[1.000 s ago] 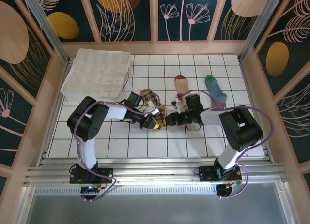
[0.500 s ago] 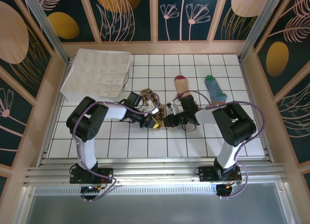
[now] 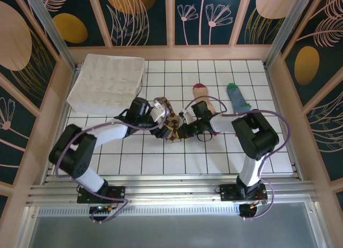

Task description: Roll the socks

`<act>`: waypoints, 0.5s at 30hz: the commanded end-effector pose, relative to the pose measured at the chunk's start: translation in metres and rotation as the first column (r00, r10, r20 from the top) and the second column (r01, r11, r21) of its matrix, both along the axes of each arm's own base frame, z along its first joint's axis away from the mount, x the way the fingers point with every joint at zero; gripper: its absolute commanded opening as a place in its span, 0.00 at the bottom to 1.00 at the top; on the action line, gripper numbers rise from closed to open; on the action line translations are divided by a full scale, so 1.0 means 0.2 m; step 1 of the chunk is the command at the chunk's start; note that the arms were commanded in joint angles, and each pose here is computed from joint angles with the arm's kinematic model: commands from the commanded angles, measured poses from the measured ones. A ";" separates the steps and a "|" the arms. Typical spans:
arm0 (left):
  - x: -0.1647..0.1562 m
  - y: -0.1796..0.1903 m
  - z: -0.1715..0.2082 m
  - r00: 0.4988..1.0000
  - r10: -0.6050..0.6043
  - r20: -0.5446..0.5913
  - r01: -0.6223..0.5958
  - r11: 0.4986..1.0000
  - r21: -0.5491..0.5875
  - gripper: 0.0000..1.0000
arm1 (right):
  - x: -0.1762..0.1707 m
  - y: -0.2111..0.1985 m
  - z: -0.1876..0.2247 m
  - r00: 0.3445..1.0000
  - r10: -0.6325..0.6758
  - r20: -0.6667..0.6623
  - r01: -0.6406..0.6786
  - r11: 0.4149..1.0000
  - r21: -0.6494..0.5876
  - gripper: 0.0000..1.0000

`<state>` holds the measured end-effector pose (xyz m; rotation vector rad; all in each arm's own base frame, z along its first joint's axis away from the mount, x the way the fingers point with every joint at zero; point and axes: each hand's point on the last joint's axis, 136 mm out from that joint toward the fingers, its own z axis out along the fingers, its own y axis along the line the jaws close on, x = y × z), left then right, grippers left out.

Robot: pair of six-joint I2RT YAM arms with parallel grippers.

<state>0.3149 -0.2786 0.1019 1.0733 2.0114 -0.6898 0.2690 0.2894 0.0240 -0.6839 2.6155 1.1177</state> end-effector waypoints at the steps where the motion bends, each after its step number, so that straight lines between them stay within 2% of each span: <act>1: 0.08 0.09 0.07 0.990 0.094 0.107 -0.101 0.993 0.060 0.99 | -0.05 -0.12 -0.17 0.998 -0.027 -0.056 0.017 0.984 -0.176 0.00; 4: 0.19 0.21 0.14 0.946 0.310 0.091 -0.318 0.944 0.091 0.99 | -0.02 -0.12 -0.16 0.998 -0.038 -0.055 0.027 0.982 -0.185 0.00; 7: 0.14 0.21 0.14 0.972 0.227 0.066 -0.236 0.953 0.192 0.99 | -0.01 -0.12 -0.15 0.997 -0.037 -0.062 0.024 0.980 -0.197 0.00; 8: 0.17 0.25 0.16 0.953 0.283 0.104 -0.298 0.939 0.173 0.99 | 0.00 -0.12 -0.15 0.997 -0.036 -0.066 0.022 0.979 -0.203 0.00; 10: 0.22 0.34 0.23 0.883 0.432 0.182 -0.451 0.889 0.077 0.99 | 0.01 -0.11 -0.14 0.997 -0.032 -0.070 0.017 0.977 -0.212 0.00; 11: 0.24 0.40 0.25 0.835 0.516 0.190 -0.528 0.849 0.012 0.99 | 0.02 -0.11 -0.13 0.997 -0.030 -0.073 0.013 0.976 -0.218 0.00; 12: 0.26 0.44 0.27 0.809 0.566 0.161 -0.567 0.822 -0.042 0.99 | 0.02 -0.11 -0.13 0.997 -0.027 -0.077 0.009 0.974 -0.225 0.00; 14: 0.27 0.45 0.27 0.807 0.577 0.127 -0.574 0.816 -0.062 0.99 | 0.05 -0.12 -0.12 0.996 -0.038 -0.084 0.017 0.973 -0.232 0.00; 15: 0.26 0.43 0.26 0.833 0.540 0.124 -0.538 0.841 -0.047 0.99 | 0.08 -0.15 -0.11 0.994 -0.052 -0.091 0.030 0.972 -0.233 0.00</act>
